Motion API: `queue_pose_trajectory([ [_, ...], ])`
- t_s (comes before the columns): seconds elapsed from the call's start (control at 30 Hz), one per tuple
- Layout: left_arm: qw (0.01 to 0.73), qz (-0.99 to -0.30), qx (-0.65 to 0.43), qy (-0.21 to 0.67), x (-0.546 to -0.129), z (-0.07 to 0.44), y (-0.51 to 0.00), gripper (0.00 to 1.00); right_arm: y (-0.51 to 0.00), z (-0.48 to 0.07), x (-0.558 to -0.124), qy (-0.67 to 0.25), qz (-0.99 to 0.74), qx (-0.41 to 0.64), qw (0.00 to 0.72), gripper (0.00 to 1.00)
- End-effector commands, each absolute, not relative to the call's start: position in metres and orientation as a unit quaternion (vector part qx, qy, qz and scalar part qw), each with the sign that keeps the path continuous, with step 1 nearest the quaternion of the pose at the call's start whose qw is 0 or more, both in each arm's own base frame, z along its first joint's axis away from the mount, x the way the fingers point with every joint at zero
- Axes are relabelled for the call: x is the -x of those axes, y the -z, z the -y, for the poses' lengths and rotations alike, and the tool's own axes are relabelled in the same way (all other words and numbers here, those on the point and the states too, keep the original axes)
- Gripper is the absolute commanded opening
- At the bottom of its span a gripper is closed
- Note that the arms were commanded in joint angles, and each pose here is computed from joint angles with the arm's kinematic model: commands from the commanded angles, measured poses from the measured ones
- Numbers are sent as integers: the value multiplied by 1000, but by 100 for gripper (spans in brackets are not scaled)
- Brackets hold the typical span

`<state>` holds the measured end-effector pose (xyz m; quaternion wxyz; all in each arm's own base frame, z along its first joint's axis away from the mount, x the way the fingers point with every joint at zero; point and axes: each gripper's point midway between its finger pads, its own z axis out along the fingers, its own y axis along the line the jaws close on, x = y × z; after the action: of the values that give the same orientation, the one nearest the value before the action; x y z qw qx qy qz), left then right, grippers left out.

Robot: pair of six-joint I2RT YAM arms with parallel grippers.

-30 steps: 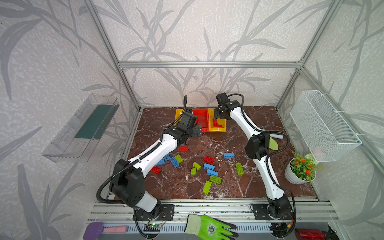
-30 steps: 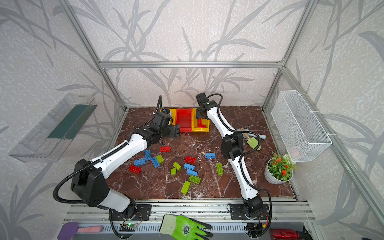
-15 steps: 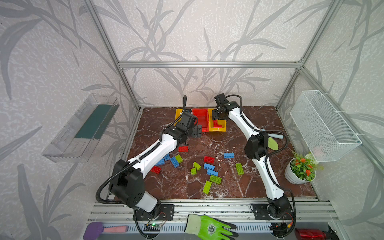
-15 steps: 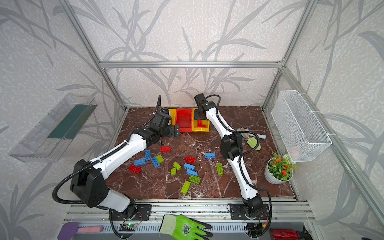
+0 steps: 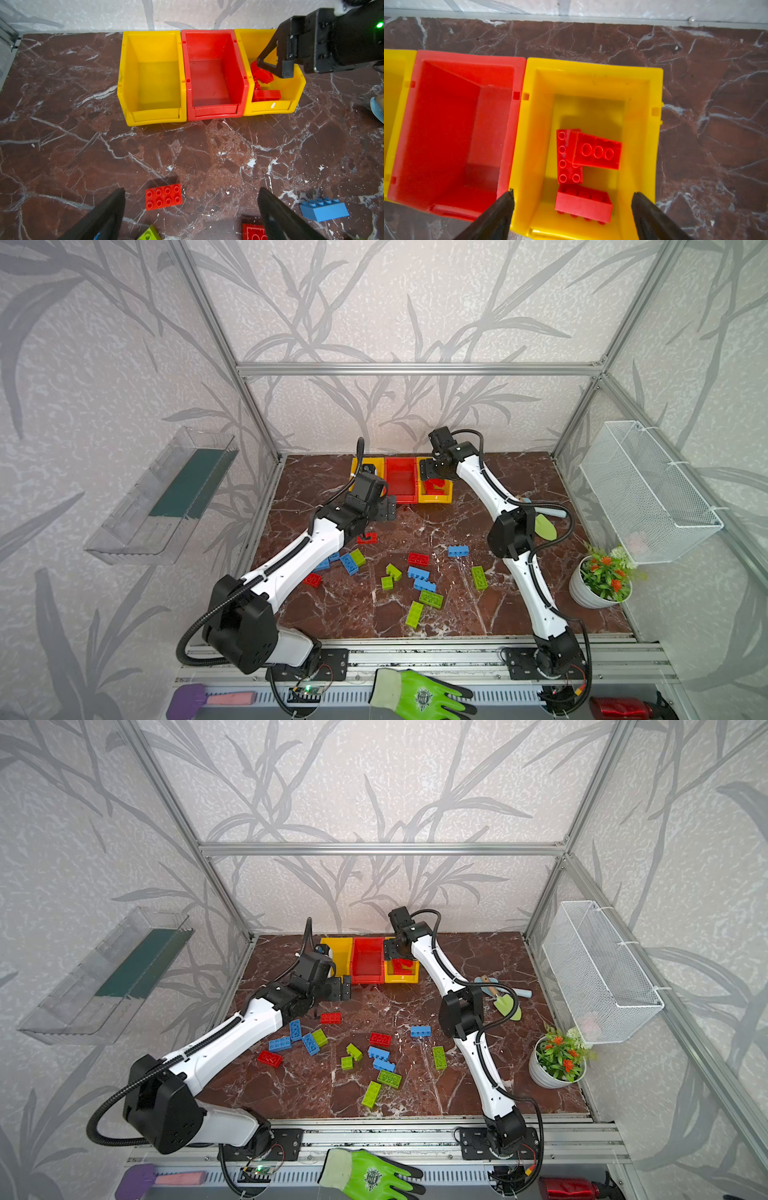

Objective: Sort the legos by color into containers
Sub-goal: 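Reach the right gripper back to the pile and grasp a fourth red brick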

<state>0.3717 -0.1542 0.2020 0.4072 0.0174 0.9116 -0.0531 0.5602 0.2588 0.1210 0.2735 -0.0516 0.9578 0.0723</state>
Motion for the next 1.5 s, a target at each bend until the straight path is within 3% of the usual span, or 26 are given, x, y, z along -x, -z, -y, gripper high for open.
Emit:
queue_pose_trajectory([
  [0.0, 420, -905, 4, 64, -359, 144, -207, 99, -167, -270, -529, -76, -955, 71, 280, 89],
  [0.37, 425, -900, 63, 77, -293, 101, -193, 99, -148, -369, -414, -82, -961, 156, 213, 91],
  [0.63, 457, -879, 84, 103, -251, 78, -206, 99, -117, -431, -360, -95, -964, 163, 188, 100],
  [0.97, 476, -867, 90, 116, -228, 65, -225, 99, -83, -471, -351, -93, -965, 155, 190, 99],
  [1.47, 477, -866, 92, 120, -225, 64, -227, 99, -46, -490, -362, -93, -964, 132, 212, 99],
])
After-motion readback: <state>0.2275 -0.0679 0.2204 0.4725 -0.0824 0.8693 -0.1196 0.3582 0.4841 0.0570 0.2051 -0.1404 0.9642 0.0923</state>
